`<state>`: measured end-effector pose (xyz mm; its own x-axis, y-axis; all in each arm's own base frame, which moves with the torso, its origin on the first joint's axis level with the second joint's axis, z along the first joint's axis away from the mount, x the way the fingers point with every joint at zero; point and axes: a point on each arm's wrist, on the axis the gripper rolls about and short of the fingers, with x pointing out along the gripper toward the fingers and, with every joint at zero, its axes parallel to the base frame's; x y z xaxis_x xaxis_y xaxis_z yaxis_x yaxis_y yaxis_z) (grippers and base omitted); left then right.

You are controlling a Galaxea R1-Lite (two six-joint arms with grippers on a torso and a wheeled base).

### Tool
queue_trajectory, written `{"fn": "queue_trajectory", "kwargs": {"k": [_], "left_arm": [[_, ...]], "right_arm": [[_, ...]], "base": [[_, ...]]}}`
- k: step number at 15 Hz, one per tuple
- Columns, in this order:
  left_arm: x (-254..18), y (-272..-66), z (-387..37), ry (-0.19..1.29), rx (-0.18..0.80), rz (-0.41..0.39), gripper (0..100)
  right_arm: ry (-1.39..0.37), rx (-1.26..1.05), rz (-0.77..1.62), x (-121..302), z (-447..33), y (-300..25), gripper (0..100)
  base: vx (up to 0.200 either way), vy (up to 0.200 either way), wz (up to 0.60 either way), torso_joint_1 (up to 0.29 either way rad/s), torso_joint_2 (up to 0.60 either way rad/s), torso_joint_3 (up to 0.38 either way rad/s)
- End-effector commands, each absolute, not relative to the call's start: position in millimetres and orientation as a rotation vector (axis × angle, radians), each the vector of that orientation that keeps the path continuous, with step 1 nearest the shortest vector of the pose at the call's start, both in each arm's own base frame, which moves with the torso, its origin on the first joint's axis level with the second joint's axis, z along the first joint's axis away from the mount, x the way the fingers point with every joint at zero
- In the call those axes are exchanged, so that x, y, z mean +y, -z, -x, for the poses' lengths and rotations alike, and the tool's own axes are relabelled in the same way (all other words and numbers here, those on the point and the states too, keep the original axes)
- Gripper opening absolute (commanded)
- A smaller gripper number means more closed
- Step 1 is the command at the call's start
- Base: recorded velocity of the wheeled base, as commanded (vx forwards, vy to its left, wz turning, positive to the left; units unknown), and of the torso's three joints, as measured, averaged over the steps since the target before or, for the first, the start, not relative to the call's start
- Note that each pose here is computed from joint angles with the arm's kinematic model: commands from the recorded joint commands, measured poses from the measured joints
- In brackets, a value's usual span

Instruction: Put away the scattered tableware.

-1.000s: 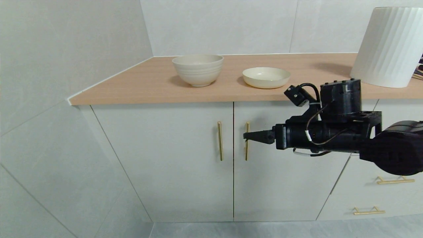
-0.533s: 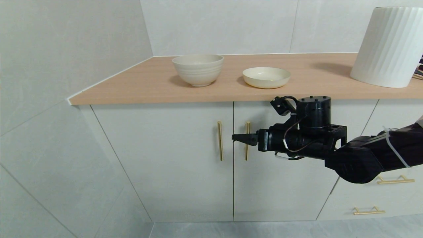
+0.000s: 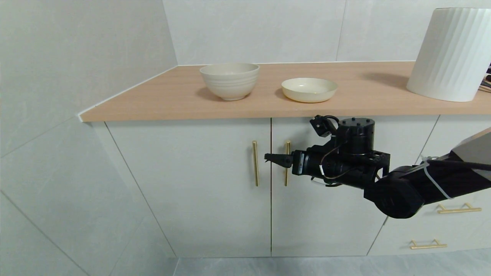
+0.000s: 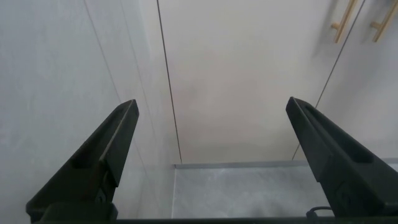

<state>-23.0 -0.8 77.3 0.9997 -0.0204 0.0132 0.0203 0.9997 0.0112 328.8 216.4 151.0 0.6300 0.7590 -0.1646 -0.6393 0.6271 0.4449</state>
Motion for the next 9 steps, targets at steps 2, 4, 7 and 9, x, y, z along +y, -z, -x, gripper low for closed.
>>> {"fn": "queue_trajectory", "kwargs": {"k": [2,4,7,9], "left_arm": [[-0.8,-77.4,23.0,0.02,-0.014,-0.011,100],[-0.8,-77.4,23.0,0.02,-0.014,-0.011,100],[-0.8,-77.4,23.0,0.02,-0.014,-0.011,100],[-0.8,-77.4,23.0,0.02,-0.014,-0.011,100]], "right_arm": [[-0.846,0.339,-0.412,223.8,-324.7,-154.1,100],[-0.845,0.344,-0.415,222.9,-324.5,-152.8,100],[-0.857,0.363,-0.412,221.9,-321.2,-149.2,100],[-0.874,0.377,-0.413,220.6,-318.5,-147.8,100]], "base": [[0.0,0.0,0.0,0.0,0.0,0.0],[0.0,0.0,0.0,0.0,0.0,0.0],[0.0,0.0,0.0,0.0,0.0,0.0],[0.0,0.0,0.0,0.0,0.0,0.0]]}}
